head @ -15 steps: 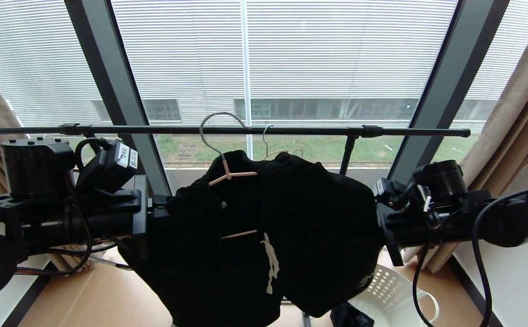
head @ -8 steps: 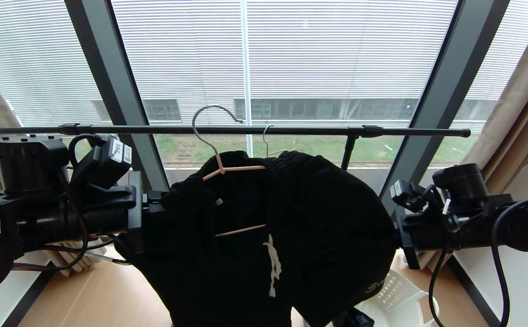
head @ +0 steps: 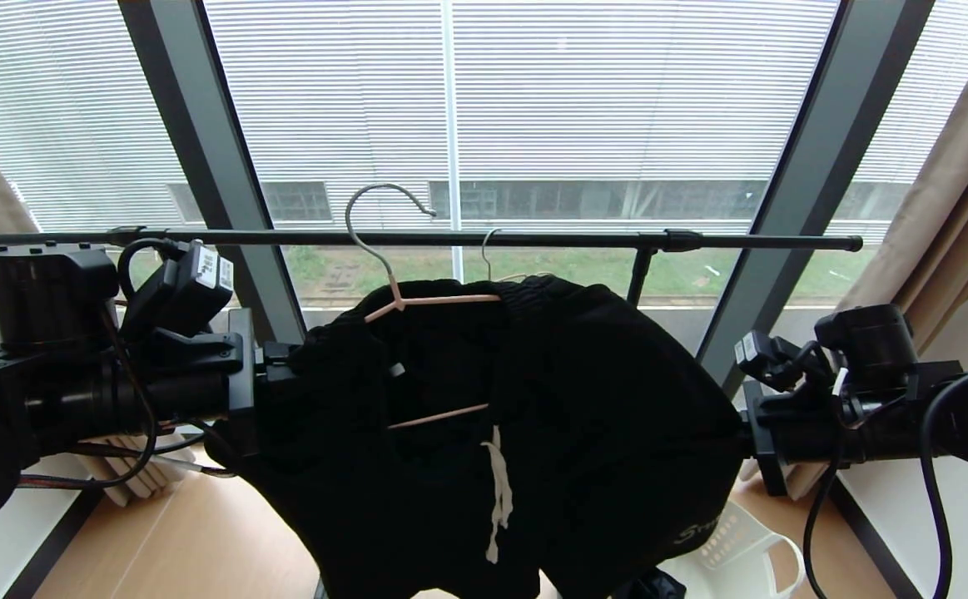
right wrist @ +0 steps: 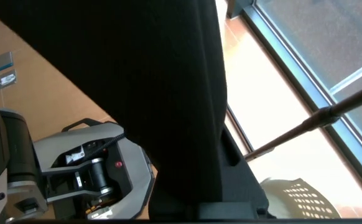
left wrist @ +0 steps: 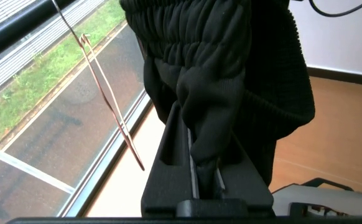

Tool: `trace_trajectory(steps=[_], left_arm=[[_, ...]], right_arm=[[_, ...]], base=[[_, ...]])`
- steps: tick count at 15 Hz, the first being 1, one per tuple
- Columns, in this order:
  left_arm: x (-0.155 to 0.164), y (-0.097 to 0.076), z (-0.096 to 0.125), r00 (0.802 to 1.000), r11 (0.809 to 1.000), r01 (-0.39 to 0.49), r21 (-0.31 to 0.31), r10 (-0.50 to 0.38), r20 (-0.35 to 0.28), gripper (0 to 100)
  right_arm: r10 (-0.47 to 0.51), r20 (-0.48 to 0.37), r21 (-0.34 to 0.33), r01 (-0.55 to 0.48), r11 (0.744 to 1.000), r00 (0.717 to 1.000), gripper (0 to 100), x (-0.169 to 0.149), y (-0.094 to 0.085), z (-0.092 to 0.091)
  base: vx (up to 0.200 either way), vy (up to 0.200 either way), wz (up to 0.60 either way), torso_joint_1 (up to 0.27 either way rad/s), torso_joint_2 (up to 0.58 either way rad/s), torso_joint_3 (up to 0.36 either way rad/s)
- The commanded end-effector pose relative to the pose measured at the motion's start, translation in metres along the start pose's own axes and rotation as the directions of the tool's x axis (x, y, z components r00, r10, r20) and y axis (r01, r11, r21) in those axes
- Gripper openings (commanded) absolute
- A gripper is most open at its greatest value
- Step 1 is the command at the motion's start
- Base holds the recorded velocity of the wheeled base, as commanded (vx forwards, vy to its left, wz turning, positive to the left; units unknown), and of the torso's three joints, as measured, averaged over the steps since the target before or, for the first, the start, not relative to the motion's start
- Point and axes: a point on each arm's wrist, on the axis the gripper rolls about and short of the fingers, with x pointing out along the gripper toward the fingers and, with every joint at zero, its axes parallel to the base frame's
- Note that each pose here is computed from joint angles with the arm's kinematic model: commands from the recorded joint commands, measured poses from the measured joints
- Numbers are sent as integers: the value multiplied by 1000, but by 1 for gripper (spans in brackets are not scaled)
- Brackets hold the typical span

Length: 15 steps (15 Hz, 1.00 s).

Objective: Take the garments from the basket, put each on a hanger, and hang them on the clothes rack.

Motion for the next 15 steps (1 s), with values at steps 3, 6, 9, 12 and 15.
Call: trace_trajectory(steps=[3,6,9,12,15], left_arm=[[-1,0,1,1000,1000,1,2,-1,4,0],[-3,3,2,1000,1000,-13,1,13,6,0],[-8,4,5,1000,1000,-17,-11,17,16,0],[-10,6,7,999,1000,-15,5,15,38,0],[-12,7,7,999,1000,-20,-10,20,39,0]], right_arm=[[-14,-4,19,14,1000,1000,0,-3,-3,-5],[-13,-10,25,13,1000,1000,0,-1,-5,-7],[-19,-27,39,20,999,999,0,2,-8,-11],[-18,-35,51,20,998,999,0,4,-11,-15],[-15,-39,57,17,998,999,0,6,-12,-16]], base=[[0,0,0,0,0,0],[0,0,0,0,0,0],[0,0,0,0,0,0],[0,0,0,0,0,0],[0,0,0,0,0,0]])
